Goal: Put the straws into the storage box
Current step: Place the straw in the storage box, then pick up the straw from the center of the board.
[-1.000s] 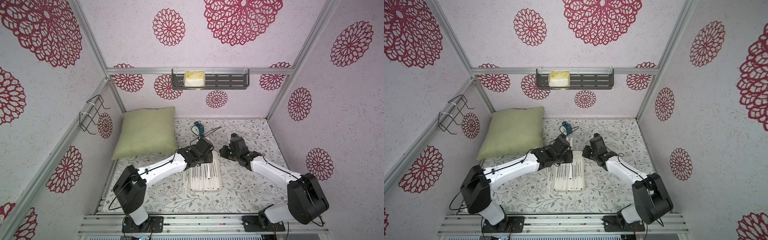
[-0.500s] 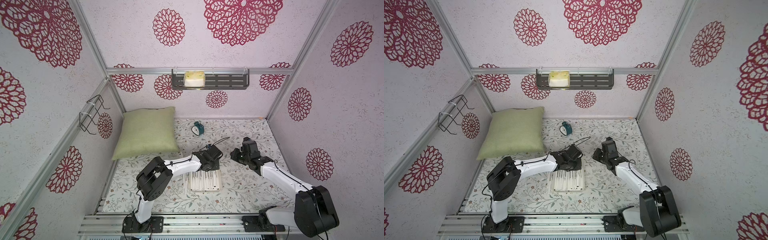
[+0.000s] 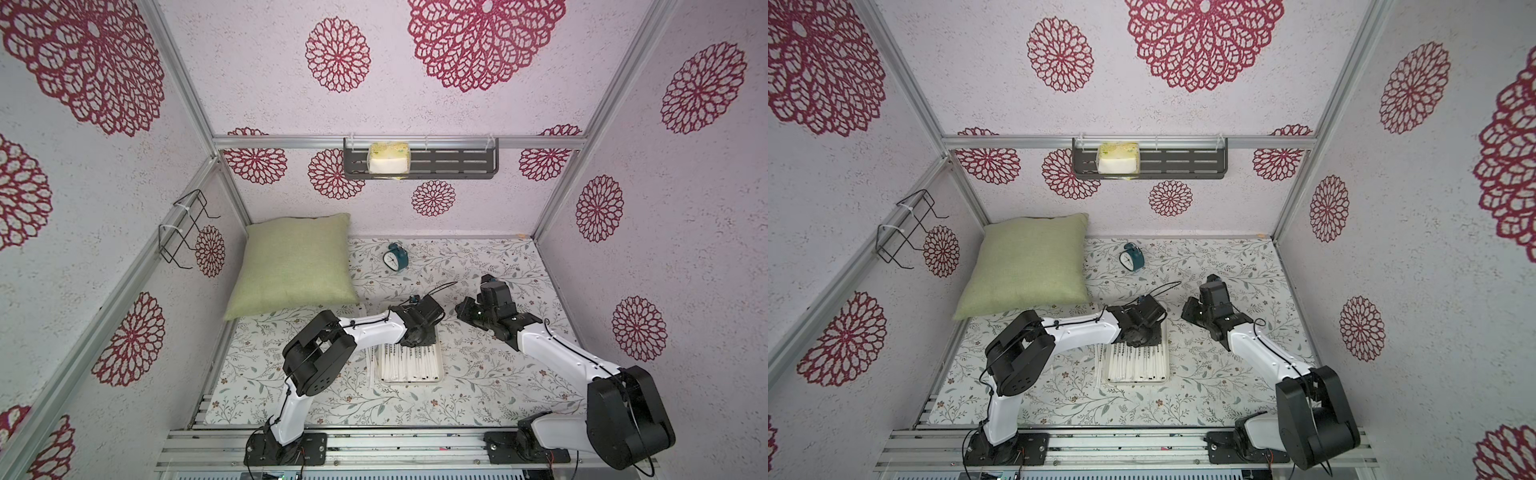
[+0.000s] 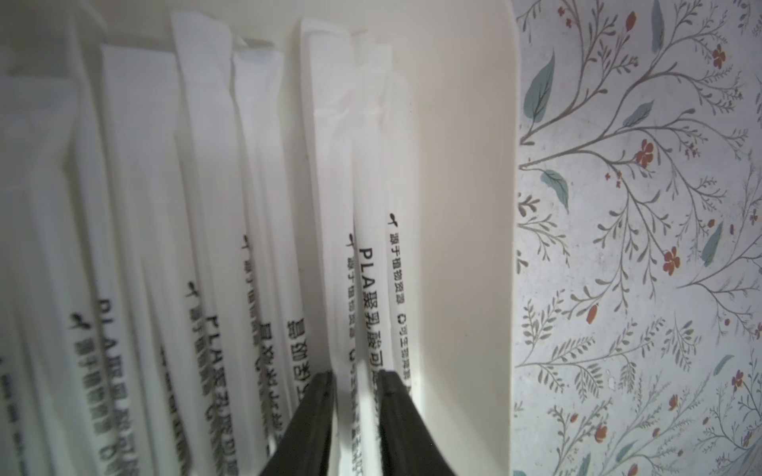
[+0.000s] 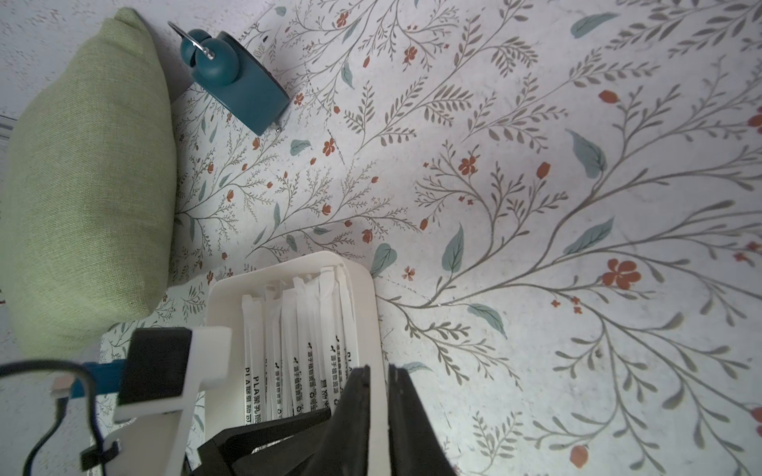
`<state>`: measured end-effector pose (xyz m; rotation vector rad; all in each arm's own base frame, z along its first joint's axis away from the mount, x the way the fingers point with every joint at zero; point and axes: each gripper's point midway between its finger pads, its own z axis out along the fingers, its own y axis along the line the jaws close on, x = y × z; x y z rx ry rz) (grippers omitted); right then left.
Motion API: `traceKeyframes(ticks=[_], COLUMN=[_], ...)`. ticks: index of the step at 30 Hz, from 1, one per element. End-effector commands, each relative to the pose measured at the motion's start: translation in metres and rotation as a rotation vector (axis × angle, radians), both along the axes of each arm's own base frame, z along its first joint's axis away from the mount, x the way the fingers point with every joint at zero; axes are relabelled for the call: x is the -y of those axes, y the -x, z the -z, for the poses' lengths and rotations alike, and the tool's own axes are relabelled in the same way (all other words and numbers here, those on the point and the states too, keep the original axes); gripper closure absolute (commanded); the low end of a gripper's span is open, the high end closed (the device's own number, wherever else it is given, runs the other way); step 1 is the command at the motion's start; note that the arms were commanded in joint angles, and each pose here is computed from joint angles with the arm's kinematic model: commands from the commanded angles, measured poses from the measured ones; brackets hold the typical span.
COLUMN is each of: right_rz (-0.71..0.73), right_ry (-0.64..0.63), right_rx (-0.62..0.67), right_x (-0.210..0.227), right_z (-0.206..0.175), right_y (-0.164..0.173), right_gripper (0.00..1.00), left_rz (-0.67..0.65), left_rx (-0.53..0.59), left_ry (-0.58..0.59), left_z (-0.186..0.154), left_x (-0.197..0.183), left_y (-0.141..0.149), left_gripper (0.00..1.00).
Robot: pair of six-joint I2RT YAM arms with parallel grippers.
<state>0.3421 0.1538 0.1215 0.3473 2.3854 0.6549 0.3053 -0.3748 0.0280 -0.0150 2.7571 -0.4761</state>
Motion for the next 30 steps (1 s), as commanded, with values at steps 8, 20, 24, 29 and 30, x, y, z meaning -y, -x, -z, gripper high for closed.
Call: traceKeyframes(ticks=[8,20,24,29,30], right_rz=[-0.047,-0.149,-0.157,-0.158,-0.160], right_ry=[-0.006,0.055,0.068,0.078,0.078], right_rx=[-0.006,-0.027,-0.019,-0.024,-0.027], right_x=[-0.024,-0.082,-0.089,-0.089,-0.089], right_z=[0.001,0.010,0.004,0.005,0.005], right_y=[0.004,0.036,0.033,0.032,0.032], right_gripper=[0.84,0.84,0.84,0.84,0.84], left_rz=[-0.028,-0.139,-0.151,-0.118,-0.120], left_rx=[0.107,0.132,0.073,0.031,0.025], left_ry=[0.098,-0.079,-0.099,-0.112,-0.119], left_z=[-0.077,-0.063,-0.040,-0.019,-0.016], left_x=[-0.012,-0.191,-0.205,-0.195,-0.195], left_y=[-0.009,0.014,0.008,0.000,-0.002], left_gripper=[0.67,0.54,0.58,0.57,0.57])
